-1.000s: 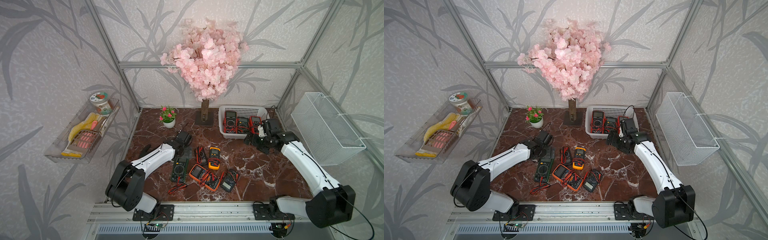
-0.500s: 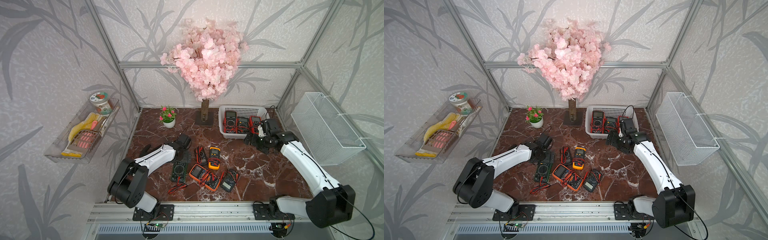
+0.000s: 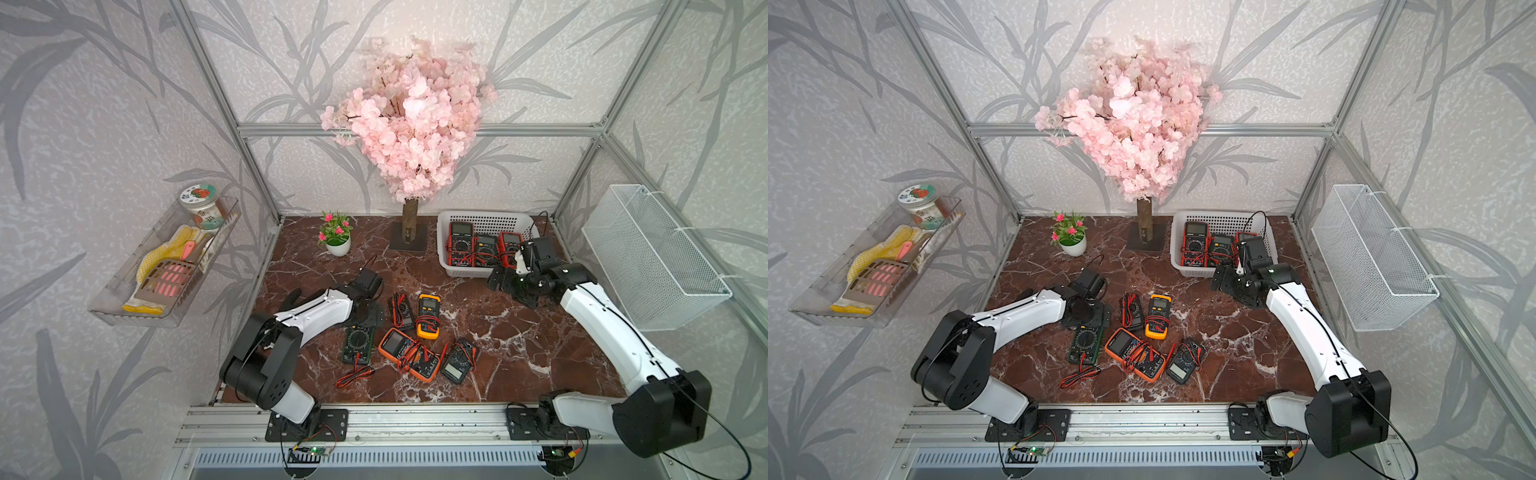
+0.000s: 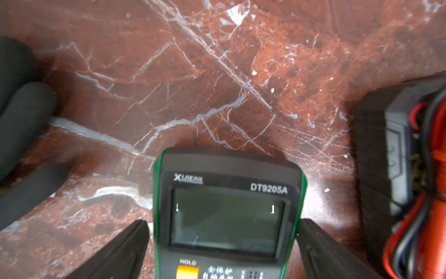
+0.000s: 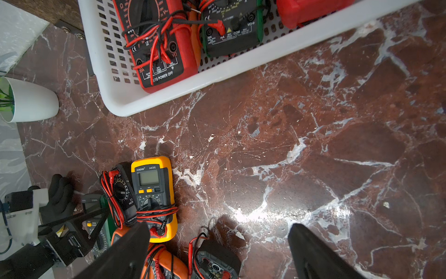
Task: Put the multimeter into the basket
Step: Pick up the multimeter from the center of the board.
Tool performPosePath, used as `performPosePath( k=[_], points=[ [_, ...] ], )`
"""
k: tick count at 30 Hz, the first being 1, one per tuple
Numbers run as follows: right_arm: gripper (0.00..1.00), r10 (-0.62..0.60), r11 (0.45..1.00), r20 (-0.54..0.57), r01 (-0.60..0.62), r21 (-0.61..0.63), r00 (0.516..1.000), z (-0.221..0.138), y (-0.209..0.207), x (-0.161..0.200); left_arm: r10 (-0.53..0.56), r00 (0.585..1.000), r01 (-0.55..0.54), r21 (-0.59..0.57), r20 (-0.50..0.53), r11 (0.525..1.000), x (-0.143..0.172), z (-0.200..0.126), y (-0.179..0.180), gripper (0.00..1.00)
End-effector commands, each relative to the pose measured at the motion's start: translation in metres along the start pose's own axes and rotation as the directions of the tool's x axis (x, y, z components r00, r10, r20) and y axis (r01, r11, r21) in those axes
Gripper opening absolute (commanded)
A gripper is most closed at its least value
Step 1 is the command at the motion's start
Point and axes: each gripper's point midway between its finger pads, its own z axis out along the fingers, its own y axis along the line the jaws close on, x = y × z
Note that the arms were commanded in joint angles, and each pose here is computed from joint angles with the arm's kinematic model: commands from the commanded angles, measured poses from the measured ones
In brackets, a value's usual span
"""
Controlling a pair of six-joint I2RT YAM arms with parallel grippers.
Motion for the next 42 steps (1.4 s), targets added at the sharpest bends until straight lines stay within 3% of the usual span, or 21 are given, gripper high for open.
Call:
performPosePath(
  k=[1, 10, 12, 17, 21, 34, 42],
  points=[
    [0.95, 0.001, 1.0, 0.022, -0.002, 0.009, 1.0, -0.01, 0.001, -0.001, -0.001, 0.999, 0.001, -0.014, -0.037, 1.0, 0.009, 0.012, 0.004, 1.0],
    [0.95, -0.006, 1.0, 0.023, 0.005, 0.018, 1.0, -0.012, 0.002, -0.002, -0.023, 0.998, 0.022, -0.005, -0.064, 1.0, 0.015, 0.026, 0.004, 0.99],
    [0.95, -0.008, 1.0, 0.022, 0.007, 0.021, 1.0, -0.012, 0.002, -0.002, -0.03, 0.997, 0.03, 0.004, -0.065, 1.0, 0.015, 0.026, 0.003, 0.94],
    [0.95, -0.012, 1.0, 0.029, 0.011, 0.03, 1.0, -0.012, 0.001, -0.004, -0.03, 0.998, 0.031, 0.026, -0.05, 0.999, 0.01, 0.021, 0.0, 0.68],
    [0.95, -0.011, 0.999, 0.034, 0.01, 0.032, 0.999, -0.011, 0.001, -0.006, -0.025, 0.999, 0.026, 0.017, -0.034, 1.0, 0.004, 0.013, 0.002, 0.59],
    [0.95, -0.002, 1.0, 0.047, 0.002, 0.006, 0.999, 0.0, 0.011, -0.018, -0.033, 0.992, 0.034, -0.007, 0.12, 0.999, -0.048, -0.063, 0.015, 0.51],
    [0.95, 0.005, 1.0, 0.071, -0.004, -0.009, 0.997, 0.006, 0.017, -0.029, -0.019, 0.972, -0.012, 0.129, 0.234, 0.992, -0.086, -0.118, -0.01, 0.51]
  ],
)
